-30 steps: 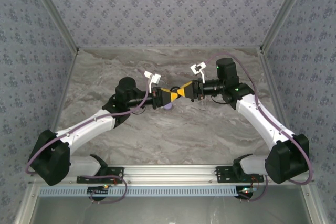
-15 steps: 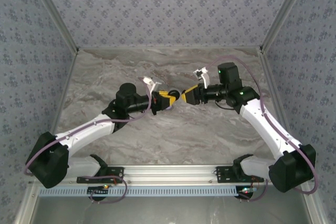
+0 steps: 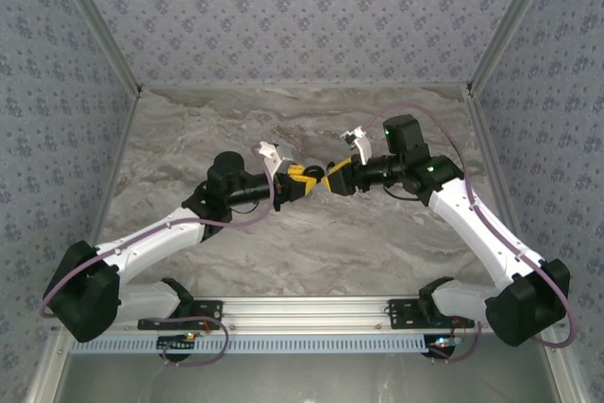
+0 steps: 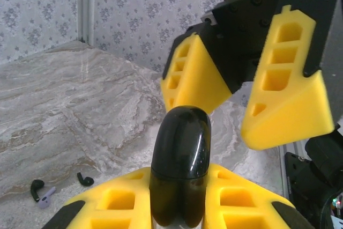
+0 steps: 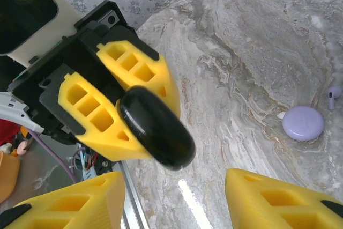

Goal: Insert wireless bluetooth earbuds into charging case

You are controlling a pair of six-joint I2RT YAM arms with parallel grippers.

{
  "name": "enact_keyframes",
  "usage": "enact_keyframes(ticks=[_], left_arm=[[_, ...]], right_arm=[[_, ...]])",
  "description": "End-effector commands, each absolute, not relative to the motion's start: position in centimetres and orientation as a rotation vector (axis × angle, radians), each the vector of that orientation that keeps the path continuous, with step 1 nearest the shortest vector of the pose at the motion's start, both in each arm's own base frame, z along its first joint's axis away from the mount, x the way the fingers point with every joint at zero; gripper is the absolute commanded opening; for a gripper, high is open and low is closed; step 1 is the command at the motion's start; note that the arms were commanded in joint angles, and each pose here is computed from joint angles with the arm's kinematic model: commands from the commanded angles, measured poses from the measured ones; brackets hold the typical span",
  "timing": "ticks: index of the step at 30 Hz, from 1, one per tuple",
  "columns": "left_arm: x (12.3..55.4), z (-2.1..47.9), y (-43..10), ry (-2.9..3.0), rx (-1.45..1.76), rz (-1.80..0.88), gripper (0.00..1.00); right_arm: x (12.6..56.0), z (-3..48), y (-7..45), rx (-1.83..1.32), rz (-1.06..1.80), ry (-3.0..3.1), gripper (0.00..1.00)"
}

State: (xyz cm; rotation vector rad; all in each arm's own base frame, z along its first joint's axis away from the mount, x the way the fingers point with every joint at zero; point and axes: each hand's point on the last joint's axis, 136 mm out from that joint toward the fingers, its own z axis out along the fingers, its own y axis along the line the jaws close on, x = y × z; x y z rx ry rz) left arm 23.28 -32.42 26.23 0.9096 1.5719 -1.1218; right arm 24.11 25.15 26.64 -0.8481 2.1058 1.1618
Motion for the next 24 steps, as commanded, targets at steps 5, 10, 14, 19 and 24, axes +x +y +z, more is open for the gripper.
enact_keyframes(ticks=[5, 10, 14, 19, 24], left_arm=[[21.6, 28.2, -33.0, 1.452, 0.991, -1.137, 0.11], [21.1, 28.2, -33.2, 1.445, 1.012, -1.149, 0.1], [20.9, 28.0, -33.3, 1.447, 1.025, -1.152, 0.1], [20.5, 27.9, -33.3, 1.445, 1.038, -1.154, 0.1], [20.4, 27.8, -33.4, 1.451, 1.046, -1.151, 0.1]], right_arm=[[24.8, 27.3, 25.3, -0.852, 1.12, 2.098, 0.54], [25.5, 27.0, 25.1, -0.817, 1.081, 2.123, 0.54], [26.2, 26.8, 24.7, -0.775, 1.043, 2.139, 0.54], [26.7, 26.8, 24.5, -0.746, 1.025, 2.147, 0.54], [27.6, 26.4, 23.8, -0.69, 0.99, 2.17, 0.54]])
